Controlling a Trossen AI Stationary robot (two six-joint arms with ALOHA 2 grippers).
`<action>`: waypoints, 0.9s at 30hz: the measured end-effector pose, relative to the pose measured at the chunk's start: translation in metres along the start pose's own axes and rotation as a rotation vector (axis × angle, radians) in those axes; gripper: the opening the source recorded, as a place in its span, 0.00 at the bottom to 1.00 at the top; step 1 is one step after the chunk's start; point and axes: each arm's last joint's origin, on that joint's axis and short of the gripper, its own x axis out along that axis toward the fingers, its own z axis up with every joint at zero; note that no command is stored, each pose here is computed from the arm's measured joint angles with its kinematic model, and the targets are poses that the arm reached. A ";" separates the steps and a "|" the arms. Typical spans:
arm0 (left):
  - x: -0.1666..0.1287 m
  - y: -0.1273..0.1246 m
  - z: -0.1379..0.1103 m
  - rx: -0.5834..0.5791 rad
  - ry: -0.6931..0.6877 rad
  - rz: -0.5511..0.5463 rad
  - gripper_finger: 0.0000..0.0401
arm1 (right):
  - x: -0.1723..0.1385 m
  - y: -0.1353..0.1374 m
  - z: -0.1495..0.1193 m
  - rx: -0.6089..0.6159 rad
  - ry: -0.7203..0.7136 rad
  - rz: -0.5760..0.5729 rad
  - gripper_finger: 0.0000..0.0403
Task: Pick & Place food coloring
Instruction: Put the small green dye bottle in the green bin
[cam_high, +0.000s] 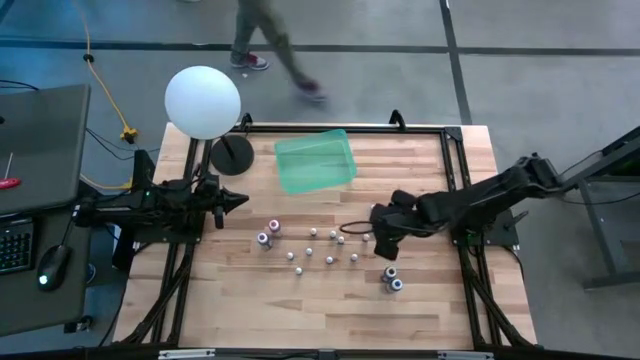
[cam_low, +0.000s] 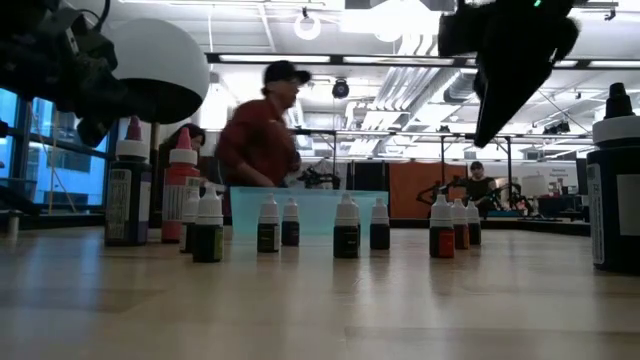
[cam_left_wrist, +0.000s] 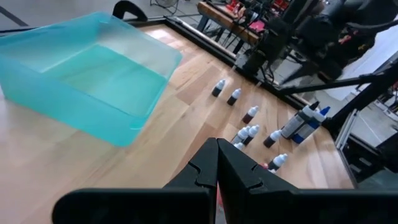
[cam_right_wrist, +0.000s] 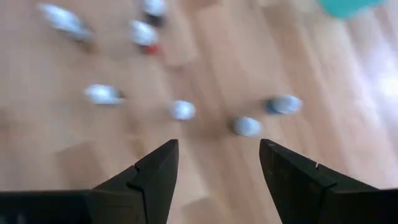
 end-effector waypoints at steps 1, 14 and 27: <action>0.000 0.000 -0.001 0.002 0.007 0.004 0.00 | 0.004 -0.001 0.001 0.003 0.007 -0.016 0.54; 0.000 0.002 -0.003 0.007 0.024 0.019 0.00 | 0.019 -0.016 0.014 0.304 0.005 -0.074 0.54; 0.000 0.004 -0.006 0.017 0.056 0.052 0.00 | 0.033 -0.065 -0.024 0.579 -0.050 -0.062 0.54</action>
